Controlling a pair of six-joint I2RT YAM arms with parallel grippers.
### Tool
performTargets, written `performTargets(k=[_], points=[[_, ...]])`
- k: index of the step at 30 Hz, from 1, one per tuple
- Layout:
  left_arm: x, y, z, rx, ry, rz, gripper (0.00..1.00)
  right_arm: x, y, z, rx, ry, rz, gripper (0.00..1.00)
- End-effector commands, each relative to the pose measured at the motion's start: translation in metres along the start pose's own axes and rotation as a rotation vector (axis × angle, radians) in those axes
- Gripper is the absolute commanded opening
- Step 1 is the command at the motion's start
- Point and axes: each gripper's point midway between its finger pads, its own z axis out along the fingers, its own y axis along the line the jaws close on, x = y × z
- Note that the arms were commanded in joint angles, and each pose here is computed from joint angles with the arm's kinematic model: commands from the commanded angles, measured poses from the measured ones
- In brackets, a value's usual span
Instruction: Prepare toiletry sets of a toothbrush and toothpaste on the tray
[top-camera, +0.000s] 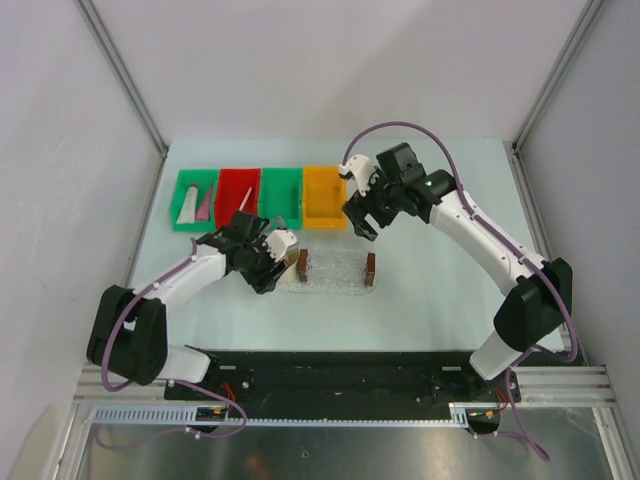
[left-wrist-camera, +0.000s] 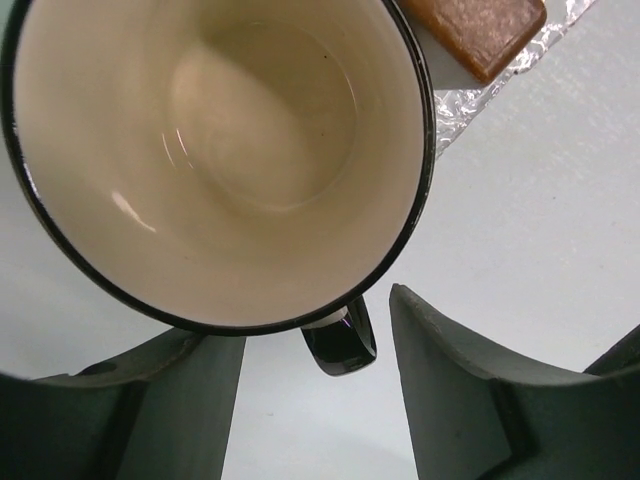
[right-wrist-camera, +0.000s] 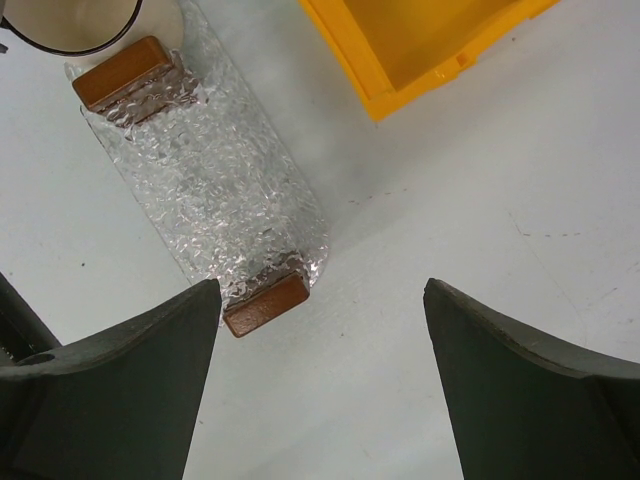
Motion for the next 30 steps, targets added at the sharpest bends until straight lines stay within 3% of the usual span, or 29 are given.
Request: performTargets(k=[1, 21, 30], points=[[-0.022, 0.001, -0.007, -0.014, -0.095, 0.018, 0.63, -0.005, -0.002, -0.001, 0.013, -0.017, -0.029, 0.88], [-0.007, -0.004, -0.019, -0.058, -0.114, 0.047, 0.55, 0.045, 0.017, 0.013, -0.076, 0.134, -0.134, 0.87], [-0.014, -0.01, -0.019, -0.027, -0.137, 0.013, 0.56, 0.049, 0.021, 0.024, -0.074, 0.163, -0.155, 0.87]])
